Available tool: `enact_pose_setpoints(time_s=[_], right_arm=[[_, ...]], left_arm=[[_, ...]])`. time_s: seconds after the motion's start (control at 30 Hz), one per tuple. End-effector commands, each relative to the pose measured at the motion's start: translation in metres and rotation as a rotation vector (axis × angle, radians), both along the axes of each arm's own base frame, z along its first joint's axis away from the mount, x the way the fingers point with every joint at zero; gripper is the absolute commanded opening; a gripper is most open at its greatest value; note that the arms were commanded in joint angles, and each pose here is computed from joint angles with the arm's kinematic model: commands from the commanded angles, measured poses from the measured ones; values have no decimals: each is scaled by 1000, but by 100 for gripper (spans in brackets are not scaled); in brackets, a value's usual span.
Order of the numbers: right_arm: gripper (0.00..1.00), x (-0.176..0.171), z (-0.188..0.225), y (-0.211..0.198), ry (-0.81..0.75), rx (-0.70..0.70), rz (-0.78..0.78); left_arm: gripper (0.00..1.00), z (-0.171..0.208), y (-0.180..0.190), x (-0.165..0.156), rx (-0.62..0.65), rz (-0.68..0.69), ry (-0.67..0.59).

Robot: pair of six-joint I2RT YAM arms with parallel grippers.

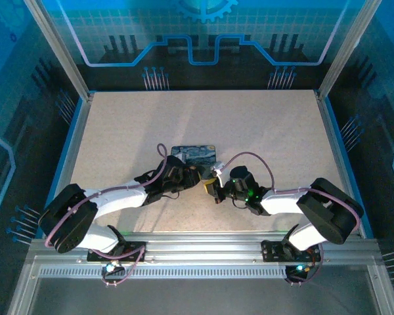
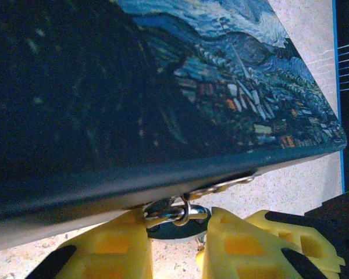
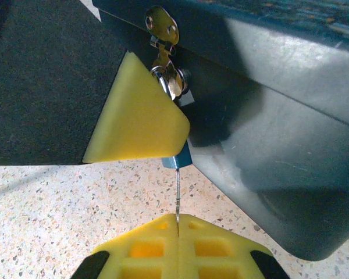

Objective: Unlock a padlock with a key

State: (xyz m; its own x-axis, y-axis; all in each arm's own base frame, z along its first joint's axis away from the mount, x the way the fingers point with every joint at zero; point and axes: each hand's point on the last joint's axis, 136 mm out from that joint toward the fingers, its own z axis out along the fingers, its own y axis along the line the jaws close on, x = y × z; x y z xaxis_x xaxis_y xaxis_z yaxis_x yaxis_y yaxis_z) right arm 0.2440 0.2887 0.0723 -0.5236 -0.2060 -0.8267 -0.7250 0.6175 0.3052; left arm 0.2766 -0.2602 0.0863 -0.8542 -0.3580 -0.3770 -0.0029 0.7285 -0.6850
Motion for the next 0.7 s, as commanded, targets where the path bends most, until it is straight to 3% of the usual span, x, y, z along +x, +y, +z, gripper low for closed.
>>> enact_pose_setpoints(time_s=[0.0, 0.67], right_arm=[[1, 8, 14, 7, -44, 39, 11], [1, 12, 17, 11, -51, 56, 7]], left_arm=[[20, 27, -7, 8, -63, -2, -60], [20, 27, -6, 8, -65, -2, -62]])
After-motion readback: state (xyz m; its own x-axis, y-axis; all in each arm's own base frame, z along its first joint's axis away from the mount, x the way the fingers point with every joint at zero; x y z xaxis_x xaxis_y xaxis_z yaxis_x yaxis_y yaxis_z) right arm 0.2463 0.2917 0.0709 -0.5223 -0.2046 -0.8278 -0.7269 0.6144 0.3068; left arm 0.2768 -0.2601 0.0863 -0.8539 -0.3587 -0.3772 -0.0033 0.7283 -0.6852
